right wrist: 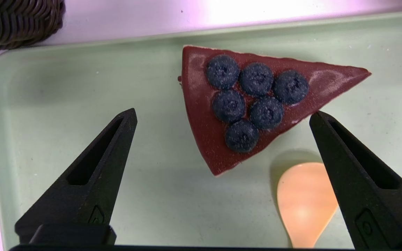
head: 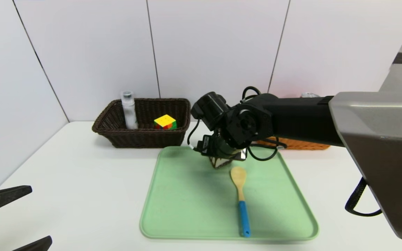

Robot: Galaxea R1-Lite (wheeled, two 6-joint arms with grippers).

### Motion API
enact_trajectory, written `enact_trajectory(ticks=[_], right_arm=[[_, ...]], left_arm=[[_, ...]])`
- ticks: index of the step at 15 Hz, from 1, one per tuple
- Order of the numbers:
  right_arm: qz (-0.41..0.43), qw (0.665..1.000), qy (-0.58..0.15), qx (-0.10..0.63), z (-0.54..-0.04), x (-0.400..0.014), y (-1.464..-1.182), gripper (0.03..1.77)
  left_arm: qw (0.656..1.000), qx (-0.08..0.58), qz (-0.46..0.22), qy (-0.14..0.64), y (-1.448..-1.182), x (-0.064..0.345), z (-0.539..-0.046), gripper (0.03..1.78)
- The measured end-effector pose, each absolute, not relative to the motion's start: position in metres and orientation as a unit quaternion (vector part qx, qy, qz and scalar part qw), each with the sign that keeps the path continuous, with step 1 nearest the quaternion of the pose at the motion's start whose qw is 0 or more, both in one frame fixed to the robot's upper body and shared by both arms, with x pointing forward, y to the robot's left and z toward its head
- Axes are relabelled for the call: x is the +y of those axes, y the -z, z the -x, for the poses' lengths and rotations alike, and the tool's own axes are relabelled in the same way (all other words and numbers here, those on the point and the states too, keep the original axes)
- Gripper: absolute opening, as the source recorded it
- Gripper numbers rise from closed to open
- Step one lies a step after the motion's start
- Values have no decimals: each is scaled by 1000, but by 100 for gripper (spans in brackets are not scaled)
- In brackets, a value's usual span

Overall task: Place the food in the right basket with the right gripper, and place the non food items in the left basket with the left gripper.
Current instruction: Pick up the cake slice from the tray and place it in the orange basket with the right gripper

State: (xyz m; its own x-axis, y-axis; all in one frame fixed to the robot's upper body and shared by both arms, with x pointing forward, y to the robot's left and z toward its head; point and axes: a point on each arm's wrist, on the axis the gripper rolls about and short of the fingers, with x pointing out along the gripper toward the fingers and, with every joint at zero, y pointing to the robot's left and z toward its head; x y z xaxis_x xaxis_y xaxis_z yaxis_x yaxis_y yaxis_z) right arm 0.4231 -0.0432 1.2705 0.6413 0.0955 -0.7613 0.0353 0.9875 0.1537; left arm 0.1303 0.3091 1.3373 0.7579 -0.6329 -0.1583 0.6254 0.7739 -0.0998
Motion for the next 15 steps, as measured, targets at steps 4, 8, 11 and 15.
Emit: enact_trajectory(ticks=[4,8,11,15], right_arm=[[-71,899,-4,433,-421,-45,-1267,171],[-67,903,7,424,-421,-46,-1269,171],[-66,904,10,422,-422,-46,-1267,171],[-63,905,13,422,-423,-44,-1264,171]], left_arm=[[937,90,21,336,-1336,310,-128,169],[937,87,21,337,-1335,311,-126,169],[937,86,20,337,-1332,312,-123,169],[937,88,20,337,-1328,315,-117,169]])
